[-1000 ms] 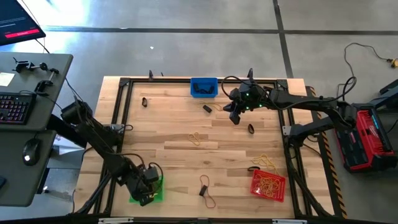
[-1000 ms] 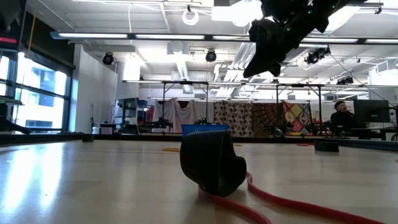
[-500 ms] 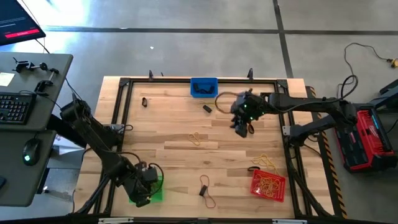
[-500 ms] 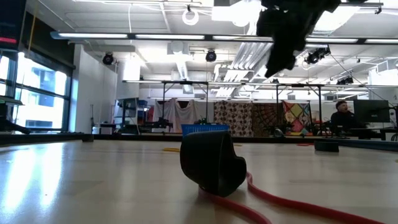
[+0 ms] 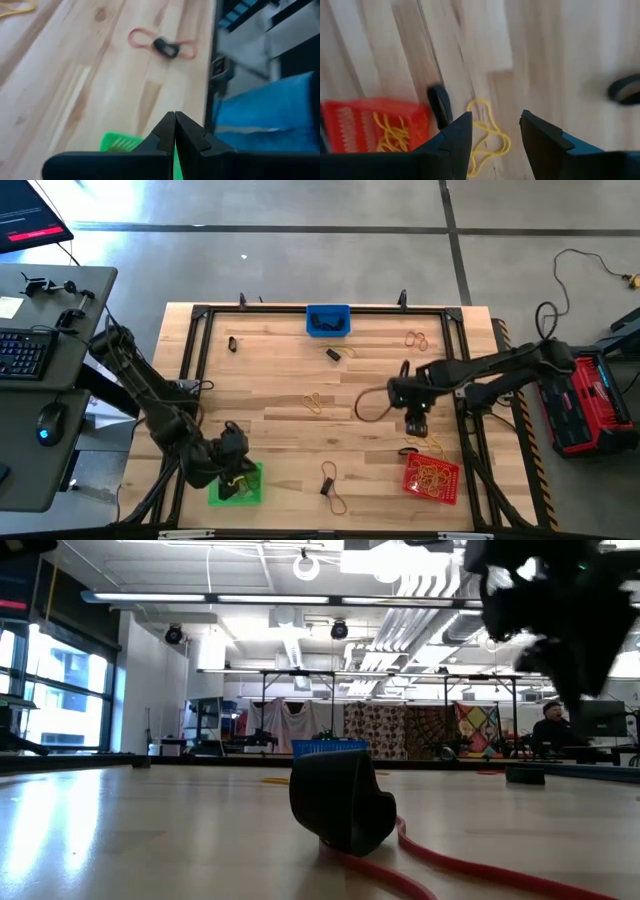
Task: Sort rubber bands into baskets
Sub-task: Put the yellow rubber band into the red basket
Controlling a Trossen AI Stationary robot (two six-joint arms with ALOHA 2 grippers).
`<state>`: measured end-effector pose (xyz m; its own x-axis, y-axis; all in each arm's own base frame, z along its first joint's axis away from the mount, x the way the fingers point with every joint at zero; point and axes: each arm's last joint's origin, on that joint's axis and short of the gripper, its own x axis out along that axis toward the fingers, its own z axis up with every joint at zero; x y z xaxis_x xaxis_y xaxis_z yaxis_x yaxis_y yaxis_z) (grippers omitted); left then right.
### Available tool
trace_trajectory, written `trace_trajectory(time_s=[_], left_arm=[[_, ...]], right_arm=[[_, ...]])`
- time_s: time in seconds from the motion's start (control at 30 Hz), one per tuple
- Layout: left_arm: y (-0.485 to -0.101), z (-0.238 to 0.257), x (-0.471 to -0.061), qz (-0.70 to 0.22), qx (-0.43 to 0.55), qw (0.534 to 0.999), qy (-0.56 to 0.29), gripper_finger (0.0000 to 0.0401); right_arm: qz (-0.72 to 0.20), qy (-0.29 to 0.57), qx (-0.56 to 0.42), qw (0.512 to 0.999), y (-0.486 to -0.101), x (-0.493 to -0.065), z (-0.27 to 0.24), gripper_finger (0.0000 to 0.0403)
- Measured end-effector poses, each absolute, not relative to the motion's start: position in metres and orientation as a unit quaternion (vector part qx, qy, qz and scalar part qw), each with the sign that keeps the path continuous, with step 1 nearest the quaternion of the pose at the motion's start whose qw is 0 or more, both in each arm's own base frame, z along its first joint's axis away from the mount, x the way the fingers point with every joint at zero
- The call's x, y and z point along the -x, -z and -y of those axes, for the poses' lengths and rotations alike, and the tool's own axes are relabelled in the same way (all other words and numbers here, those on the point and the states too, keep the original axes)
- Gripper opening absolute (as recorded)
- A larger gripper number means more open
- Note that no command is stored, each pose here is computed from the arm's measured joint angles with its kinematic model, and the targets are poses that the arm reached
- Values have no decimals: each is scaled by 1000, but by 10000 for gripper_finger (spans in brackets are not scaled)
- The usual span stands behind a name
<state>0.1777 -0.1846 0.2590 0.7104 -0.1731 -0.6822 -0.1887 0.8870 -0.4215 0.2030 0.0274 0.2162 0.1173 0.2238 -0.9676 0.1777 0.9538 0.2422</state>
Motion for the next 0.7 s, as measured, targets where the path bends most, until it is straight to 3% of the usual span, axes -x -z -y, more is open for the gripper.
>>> trace_trajectory(time_s=[0.4,0.7], left_arm=[[-234,168,-194,-310,294,904,9,0],[-236,150,-211,-305,307,902,6,0]], right_arm=[[-710,5,-168,684,-147,-167,-42,140],[-718,16,-149,680,-135,-158,-44,76]])
